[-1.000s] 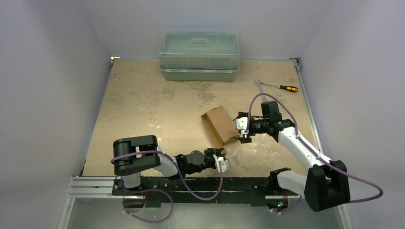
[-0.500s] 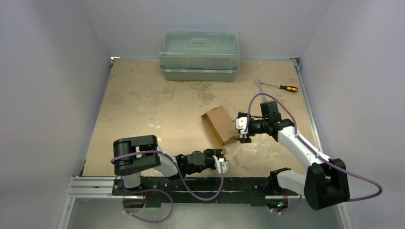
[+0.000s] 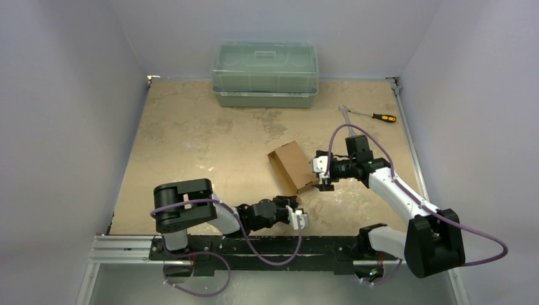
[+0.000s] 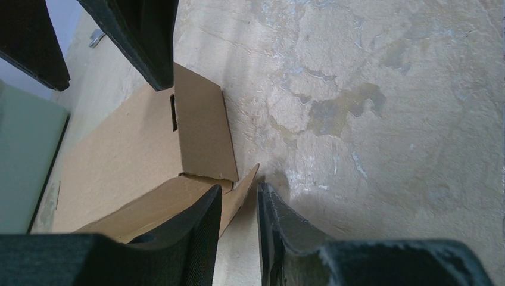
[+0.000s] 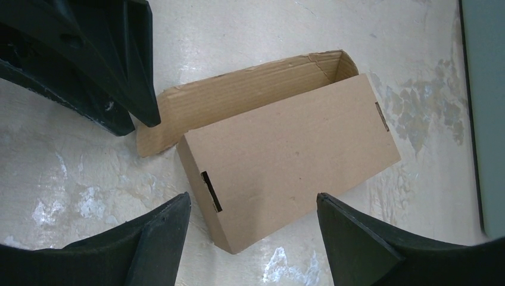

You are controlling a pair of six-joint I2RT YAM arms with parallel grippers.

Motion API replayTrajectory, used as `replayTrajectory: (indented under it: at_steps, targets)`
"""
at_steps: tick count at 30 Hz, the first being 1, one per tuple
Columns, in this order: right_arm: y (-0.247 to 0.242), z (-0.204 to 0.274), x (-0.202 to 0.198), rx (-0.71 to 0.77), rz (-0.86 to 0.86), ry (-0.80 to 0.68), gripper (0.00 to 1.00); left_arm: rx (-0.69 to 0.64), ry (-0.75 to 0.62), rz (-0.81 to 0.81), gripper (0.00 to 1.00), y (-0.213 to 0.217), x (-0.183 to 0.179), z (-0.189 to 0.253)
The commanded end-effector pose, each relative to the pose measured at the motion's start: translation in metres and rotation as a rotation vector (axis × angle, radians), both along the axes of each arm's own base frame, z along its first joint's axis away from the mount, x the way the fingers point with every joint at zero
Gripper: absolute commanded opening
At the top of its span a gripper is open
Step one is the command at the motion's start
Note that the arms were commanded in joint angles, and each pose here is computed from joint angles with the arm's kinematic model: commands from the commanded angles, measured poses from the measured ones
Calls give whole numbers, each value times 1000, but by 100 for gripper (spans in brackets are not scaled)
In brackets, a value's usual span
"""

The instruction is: Fold the paper box

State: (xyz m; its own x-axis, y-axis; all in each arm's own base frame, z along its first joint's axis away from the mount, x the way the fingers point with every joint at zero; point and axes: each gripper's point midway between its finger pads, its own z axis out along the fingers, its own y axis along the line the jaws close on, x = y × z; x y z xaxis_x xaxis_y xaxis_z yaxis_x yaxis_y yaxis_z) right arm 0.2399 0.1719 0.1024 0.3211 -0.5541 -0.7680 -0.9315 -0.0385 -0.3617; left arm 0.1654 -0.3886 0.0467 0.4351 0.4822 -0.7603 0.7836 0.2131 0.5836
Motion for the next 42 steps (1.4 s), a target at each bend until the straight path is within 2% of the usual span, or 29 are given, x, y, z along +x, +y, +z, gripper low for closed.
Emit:
replayTrajectory:
  at_steps: [1,8,14,34,37,42]
  targets:
    - [3,7,4,2,-1,-4,80,9,-29,-6,27,-7,6,4]
    - [3,6,3,1,-1,0,80,26,-20,-10,25,-4,7,0]
    - [3,6,3,0,-1,2,80,24,-12,-6,17,-4,9,-1]
    - [4,5,4,-1,-9,19,80,14,11,-8,5,-4,13,-1]
    - [5,7,4,9,-13,32,80,11,24,-8,0,-2,13,-2]
    - [12,21,6,69,-48,87,80,1,41,-5,0,0,14,-2]
